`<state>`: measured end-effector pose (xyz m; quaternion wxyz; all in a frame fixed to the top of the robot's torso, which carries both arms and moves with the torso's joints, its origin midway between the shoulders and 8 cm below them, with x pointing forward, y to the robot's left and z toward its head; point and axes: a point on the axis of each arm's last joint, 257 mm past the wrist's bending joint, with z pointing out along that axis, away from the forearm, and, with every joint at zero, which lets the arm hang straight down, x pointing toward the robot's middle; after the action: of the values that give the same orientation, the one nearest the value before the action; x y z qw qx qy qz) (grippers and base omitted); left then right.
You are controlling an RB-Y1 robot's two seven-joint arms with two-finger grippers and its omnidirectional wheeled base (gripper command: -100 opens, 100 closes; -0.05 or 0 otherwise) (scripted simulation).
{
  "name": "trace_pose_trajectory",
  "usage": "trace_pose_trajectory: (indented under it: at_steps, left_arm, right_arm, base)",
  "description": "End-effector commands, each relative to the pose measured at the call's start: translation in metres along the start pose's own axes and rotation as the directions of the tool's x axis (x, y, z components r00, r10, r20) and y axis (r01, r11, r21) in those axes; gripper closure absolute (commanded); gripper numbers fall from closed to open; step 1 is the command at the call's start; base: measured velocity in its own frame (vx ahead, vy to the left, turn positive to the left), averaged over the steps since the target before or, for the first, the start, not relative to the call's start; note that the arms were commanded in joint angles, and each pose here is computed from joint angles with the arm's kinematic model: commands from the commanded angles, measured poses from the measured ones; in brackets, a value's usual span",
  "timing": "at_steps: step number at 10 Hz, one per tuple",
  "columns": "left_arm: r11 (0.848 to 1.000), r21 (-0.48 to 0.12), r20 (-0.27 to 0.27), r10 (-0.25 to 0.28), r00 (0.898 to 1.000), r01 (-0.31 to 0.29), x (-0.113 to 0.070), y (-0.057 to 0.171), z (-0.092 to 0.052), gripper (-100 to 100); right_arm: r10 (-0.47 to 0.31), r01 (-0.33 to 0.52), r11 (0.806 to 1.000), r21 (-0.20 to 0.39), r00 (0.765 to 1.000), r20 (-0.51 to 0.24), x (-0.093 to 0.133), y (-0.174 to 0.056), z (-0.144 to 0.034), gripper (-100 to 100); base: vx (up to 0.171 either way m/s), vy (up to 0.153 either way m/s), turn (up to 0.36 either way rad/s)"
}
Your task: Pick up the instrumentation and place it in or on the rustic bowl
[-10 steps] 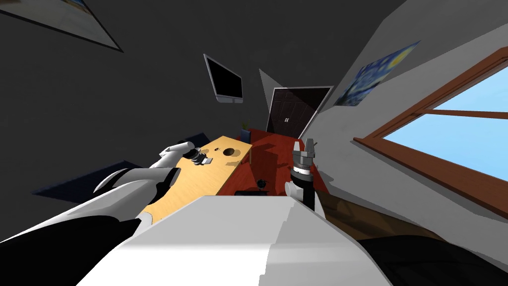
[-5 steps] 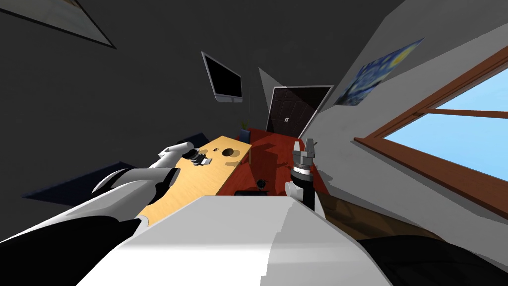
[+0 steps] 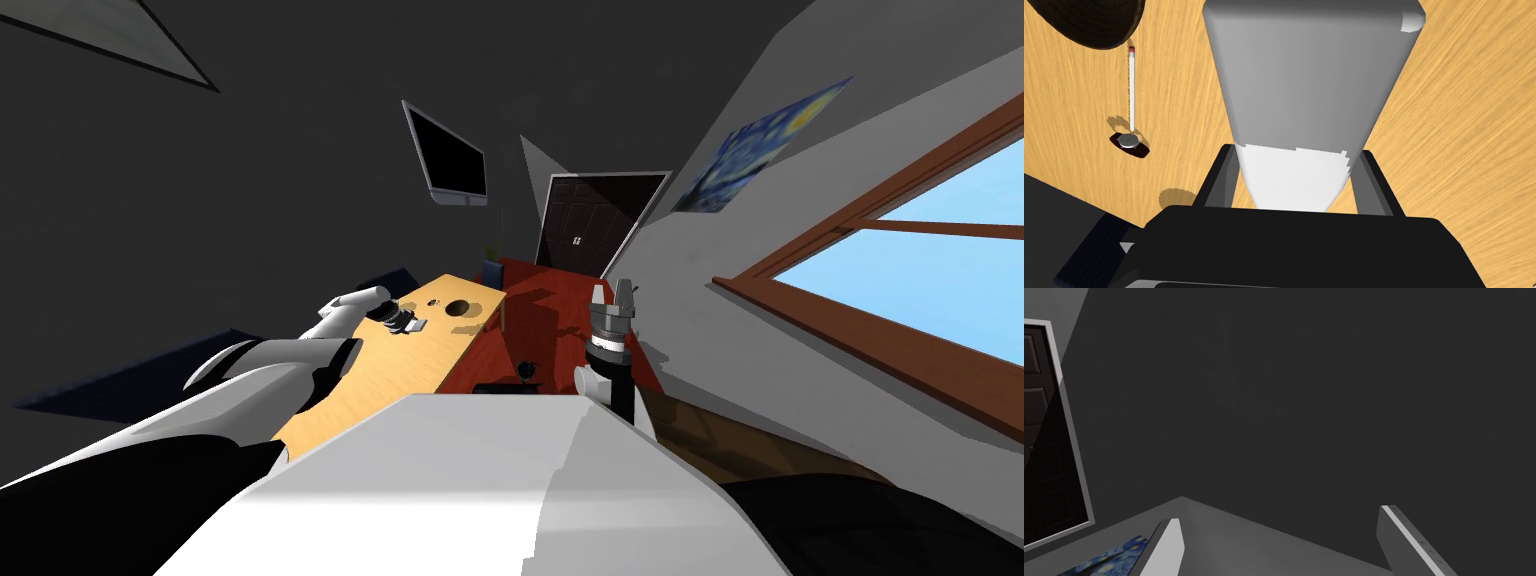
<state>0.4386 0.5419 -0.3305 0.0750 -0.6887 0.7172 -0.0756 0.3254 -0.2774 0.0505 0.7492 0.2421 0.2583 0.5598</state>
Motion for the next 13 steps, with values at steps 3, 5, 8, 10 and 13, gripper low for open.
trace_pose_trajectory:
  at_steps: [3, 5, 8, 10, 13]
  left_arm:
    - [0.999, -0.024, -0.001, 0.035, 0.999, -0.035, -0.009, 0.018, 0.003, 100]
    - [0.998, -0.034, -0.001, 0.051, 0.999, -0.051, -0.012, 0.025, 0.005, 100]
    - [0.995, -0.058, -0.002, 0.086, 0.996, -0.086, -0.018, 0.042, 0.011, 100]
    - [0.989, -0.084, -0.005, 0.122, 0.993, -0.122, -0.023, 0.060, 0.017, 100]
    - [0.977, -0.127, -0.018, 0.171, 0.985, -0.172, -0.030, 0.090, 0.026, 100]
  right_arm:
    - [0.000, 0.000, 1.000, 0.000, 1.000, 0.000, 0.000, 0.000, 0.000, 0]
    - [0.000, 0.000, 1.000, 0.000, 1.000, 0.000, 0.000, 0.000, 0.000, 0]
    - [0.000, 0.000, 1.000, 0.000, 1.000, 0.000, 0.000, 0.000, 0.000, 0]
    - [0.000, 0.000, 1.000, 0.000, 1.000, 0.000, 0.000, 0.000, 0.000, 0]
    - [0.000, 0.000, 1.000, 0.000, 1.000, 0.000, 0.000, 0.000, 0.000, 0]
  base:
    - [0.179, -0.057, -0.043]
    - [0.045, 0.000, -0.066]
    - [0.222, -0.076, -0.028]
    - [0.216, -0.067, -0.093]
    - [0.211, -0.050, -0.096]
